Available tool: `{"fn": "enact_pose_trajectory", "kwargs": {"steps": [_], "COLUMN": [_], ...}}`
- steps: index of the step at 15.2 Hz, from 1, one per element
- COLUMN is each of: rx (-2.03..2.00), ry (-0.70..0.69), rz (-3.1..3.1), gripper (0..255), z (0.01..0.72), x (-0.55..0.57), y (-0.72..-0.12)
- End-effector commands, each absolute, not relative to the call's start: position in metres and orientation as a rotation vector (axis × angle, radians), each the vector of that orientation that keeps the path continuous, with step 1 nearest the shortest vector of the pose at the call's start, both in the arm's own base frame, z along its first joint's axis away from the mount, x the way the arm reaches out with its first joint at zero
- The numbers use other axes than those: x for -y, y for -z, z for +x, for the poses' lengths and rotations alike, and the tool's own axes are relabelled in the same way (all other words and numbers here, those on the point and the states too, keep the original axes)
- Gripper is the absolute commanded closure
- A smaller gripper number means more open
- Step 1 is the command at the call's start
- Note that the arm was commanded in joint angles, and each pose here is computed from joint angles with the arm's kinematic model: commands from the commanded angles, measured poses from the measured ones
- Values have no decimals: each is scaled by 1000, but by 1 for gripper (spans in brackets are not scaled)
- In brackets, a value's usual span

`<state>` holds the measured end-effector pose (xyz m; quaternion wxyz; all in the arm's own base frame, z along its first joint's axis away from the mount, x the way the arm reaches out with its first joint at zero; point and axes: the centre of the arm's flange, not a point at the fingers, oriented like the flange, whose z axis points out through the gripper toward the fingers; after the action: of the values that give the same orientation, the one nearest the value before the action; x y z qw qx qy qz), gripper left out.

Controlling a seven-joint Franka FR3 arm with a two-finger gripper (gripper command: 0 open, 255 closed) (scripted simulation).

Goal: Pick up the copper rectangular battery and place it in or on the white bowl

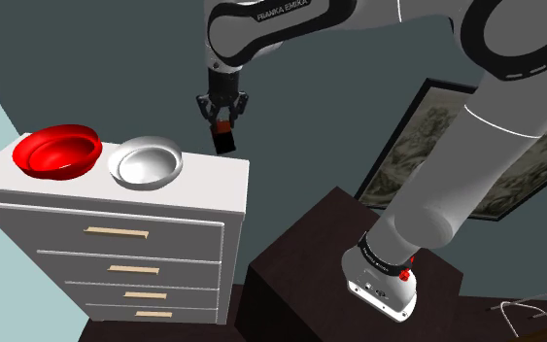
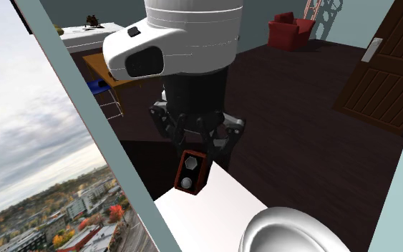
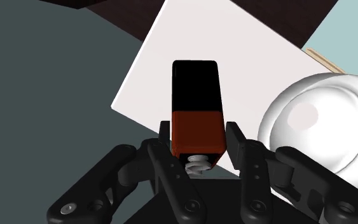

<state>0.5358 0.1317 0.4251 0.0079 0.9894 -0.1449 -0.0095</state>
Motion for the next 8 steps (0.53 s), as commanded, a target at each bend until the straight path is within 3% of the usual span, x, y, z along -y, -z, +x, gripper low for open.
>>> {"fn": "enact_pose_trajectory", "kwargs": {"steps": [1, 8], "rx": [453, 453], "ry": [30, 30], "rz": [3093, 3093], "gripper": [255, 255], "z": [535, 548], "x": [-131, -154], "y": [-436, -463]}}
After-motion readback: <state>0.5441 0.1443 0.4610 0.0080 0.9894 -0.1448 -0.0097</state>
